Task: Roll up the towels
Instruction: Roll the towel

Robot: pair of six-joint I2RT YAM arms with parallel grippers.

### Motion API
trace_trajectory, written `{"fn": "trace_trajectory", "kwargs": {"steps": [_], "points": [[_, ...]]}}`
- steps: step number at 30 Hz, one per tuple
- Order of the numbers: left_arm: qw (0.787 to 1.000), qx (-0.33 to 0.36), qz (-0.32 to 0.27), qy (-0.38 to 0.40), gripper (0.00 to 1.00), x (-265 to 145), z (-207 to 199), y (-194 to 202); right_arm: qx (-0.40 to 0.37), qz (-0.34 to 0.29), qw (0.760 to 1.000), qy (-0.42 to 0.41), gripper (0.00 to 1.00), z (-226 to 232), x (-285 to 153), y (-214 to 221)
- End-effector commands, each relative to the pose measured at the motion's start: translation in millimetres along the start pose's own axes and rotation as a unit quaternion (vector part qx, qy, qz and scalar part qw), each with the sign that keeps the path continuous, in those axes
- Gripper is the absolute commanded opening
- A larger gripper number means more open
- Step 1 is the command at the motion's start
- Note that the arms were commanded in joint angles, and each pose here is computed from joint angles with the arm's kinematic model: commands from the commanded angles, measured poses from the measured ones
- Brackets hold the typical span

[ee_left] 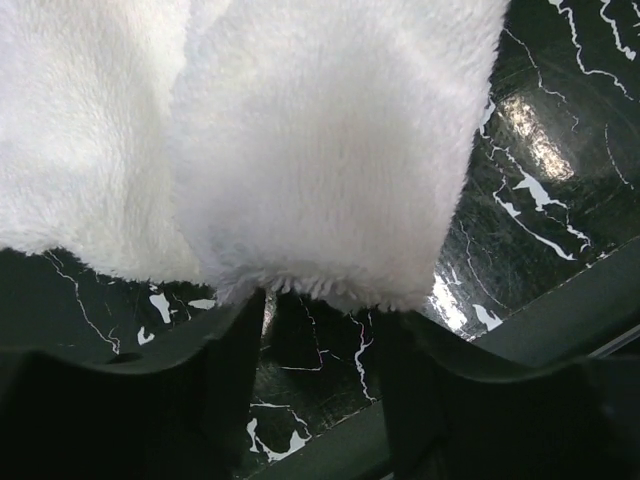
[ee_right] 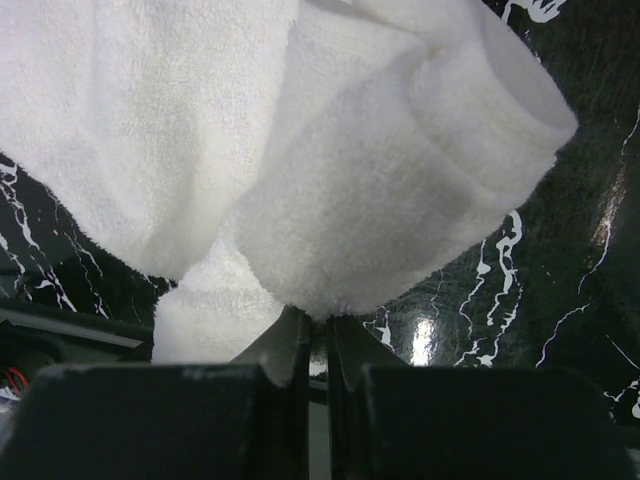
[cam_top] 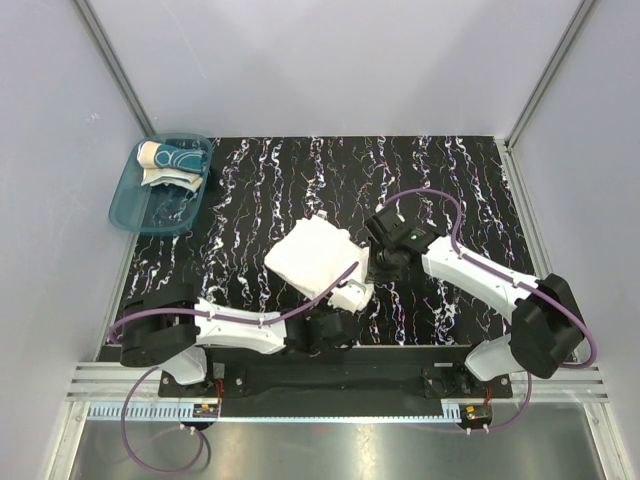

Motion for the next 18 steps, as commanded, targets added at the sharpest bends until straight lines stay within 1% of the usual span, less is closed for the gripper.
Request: {"fn": "trace_trajectory", "kwargs": {"steps": [1,2,3,4,5,6,9,10,12,14,15,17,18], "points": [[0.998,-0.040,-0.044,0.031,0.48,-3,-15,-22,-0.004,-0.013,0.999,-0.038,0.00,13,-16,-13],[0.998,-0.037,-0.044,0.028,0.48,-2,-14,-22,-0.002,-0.008,0.999,-0.043,0.00,14,-15,-11],[0.998,-0.036,-0.047,0.025,0.65,-3,-14,-24,0.001,-0.006,0.999,-0.045,0.00,15,-15,-10],[0.998,-0.037,-0.048,0.022,0.78,-3,-14,-25,0.003,-0.006,0.999,-0.048,0.00,15,-13,-10],[0.998,-0.035,-0.048,0.018,0.87,-5,-15,-29,0.004,0.000,0.999,-0.050,0.00,16,-11,-8],[0.998,-0.031,-0.050,0.011,0.99,-6,-14,-32,0.004,0.002,0.999,-0.049,0.00,15,-10,-7],[0.998,-0.011,-0.056,-0.027,0.99,-14,-8,-41,0.004,0.006,0.999,-0.040,0.00,13,-7,-6],[0.998,0.006,-0.050,-0.043,0.99,-17,-3,-39,0.004,0.005,0.999,-0.036,0.00,11,-6,-6],[0.996,0.025,-0.066,-0.055,0.99,-25,-4,-48,0.002,0.006,0.999,-0.034,0.00,12,-5,-6],[0.994,0.053,-0.067,-0.065,0.99,-30,-3,-49,0.000,0.012,0.999,-0.030,0.00,11,-2,-5],[0.992,0.060,-0.080,-0.072,0.99,-33,-8,-57,-0.001,0.014,1.000,-0.028,0.00,11,-2,-5],[0.989,0.088,-0.079,-0.092,0.99,-34,-7,-58,-0.001,0.017,0.999,-0.027,0.00,10,0,-4],[0.988,0.090,-0.084,-0.092,0.99,-35,-11,-64,-0.002,0.017,0.999,-0.029,0.00,11,0,-4]]}}
Point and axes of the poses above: each gripper's point midway between its finger pads, its own x axis out along the fingers, its own z axis along the line the jaws close on, y = z × x, the point moved 5 cm from there along -x, back along the fingers, and after that the axes turned 6 degrees about -x, right-handed, at the moved point
